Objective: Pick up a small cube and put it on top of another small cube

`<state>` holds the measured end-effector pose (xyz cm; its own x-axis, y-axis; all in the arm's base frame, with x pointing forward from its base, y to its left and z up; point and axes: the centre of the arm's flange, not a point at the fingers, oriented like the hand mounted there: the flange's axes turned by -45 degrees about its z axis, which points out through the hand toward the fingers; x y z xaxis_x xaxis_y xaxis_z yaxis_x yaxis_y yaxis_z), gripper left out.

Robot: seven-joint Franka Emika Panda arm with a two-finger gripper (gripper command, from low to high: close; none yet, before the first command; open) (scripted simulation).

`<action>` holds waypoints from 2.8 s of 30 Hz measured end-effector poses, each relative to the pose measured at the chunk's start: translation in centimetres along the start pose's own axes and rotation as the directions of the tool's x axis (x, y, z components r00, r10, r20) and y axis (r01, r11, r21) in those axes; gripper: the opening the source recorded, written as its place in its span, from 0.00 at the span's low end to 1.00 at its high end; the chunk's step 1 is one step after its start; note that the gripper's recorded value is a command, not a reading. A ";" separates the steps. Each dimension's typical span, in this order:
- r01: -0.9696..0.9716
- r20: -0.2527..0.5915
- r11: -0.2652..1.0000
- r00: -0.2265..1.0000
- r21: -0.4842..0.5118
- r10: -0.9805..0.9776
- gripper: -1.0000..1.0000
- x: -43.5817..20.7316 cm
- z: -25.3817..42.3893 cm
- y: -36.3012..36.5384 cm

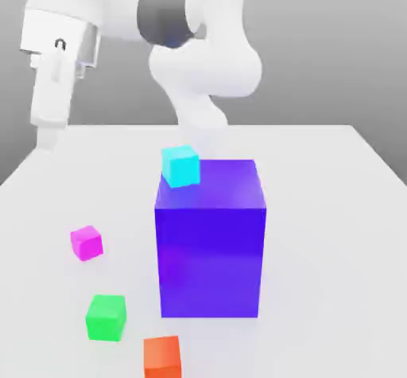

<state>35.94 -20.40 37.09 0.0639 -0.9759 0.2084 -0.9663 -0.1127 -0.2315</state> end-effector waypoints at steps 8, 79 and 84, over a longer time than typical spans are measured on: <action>-0.531 -0.001 0.825 0.841 -0.191 0.541 0.50 1.0 9.4 11.4; -0.391 0.049 0.894 0.911 -0.218 0.410 0.00 -3.9 6.7 -0.4; -0.263 0.124 0.926 0.944 -0.271 0.305 0.00 -7.1 11.8 -1.8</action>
<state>40.17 -15.48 24.77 -0.2033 -0.9791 0.0083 -0.9791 0.2031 -0.0119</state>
